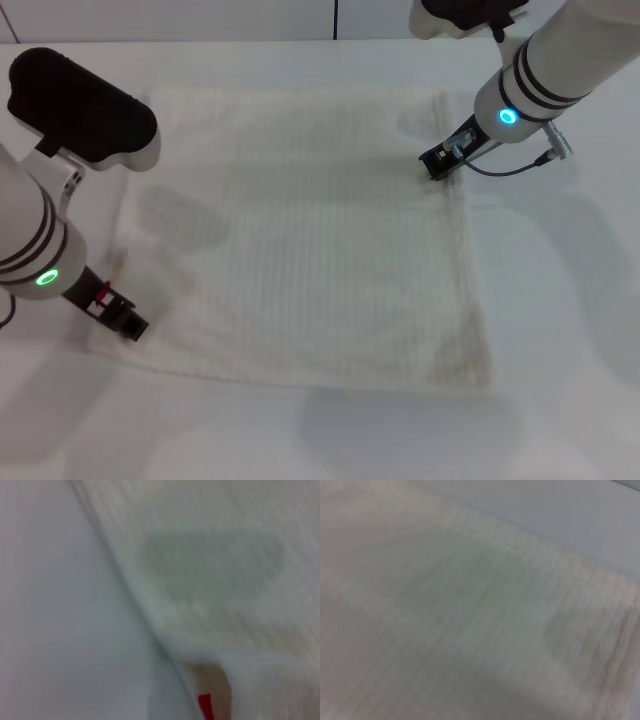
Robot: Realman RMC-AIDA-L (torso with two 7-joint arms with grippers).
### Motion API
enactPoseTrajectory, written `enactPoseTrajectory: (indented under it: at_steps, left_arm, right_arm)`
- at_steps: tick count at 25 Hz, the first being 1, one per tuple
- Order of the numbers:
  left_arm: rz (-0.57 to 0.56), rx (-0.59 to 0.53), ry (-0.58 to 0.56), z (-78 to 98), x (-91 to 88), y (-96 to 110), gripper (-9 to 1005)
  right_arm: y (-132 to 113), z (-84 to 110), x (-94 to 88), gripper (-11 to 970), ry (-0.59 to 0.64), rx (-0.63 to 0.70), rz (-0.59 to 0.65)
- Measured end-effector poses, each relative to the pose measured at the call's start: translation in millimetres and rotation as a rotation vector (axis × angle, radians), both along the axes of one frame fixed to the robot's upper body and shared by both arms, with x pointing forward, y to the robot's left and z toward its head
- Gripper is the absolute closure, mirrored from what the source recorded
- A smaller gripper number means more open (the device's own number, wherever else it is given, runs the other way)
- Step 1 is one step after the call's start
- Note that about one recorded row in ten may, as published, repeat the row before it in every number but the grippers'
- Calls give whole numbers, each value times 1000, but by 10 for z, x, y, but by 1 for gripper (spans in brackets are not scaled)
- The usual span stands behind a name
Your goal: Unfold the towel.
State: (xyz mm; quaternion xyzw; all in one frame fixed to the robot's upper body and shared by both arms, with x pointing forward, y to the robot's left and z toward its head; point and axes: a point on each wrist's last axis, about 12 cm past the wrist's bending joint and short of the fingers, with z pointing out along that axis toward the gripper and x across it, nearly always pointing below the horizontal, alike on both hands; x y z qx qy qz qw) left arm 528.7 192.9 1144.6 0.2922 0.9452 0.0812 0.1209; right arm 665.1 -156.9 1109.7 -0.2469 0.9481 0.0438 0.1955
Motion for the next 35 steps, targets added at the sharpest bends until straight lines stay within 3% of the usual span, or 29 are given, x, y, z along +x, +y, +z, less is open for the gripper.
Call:
enactPoseTrajectory:
  at_steps: [8,16,21,25,29,32,34,35]
  left_arm:
    - [-2,27,19,41,-46,26,128]
    - [-68,-33,-112,401,-11,-61,129]
    - [-97,-90,-241,584,144,-4,130]
    - [-139,-173,-473,628,347,161,131]
    - [-173,-204,-881,633,409,423,131]
    - [-141,-209,-1166,680,334,619,132]
    - [-127,-217,-1225,689,307,659,132]
    - [-61,-261,-1358,636,219,788,132]
  right_arm:
    - [9,25,15,960,-10,3,2]
    - [10,38,23,959,-15,5,2]
    - [-1,85,47,959,-41,15,0]
    - [-23,215,81,959,-126,19,20]
    - [13,460,17,960,-323,88,76]
    - [9,696,-130,960,-545,158,111]
    - [-23,788,-321,960,-724,193,129]
    - [-30,813,-428,960,-816,216,131]
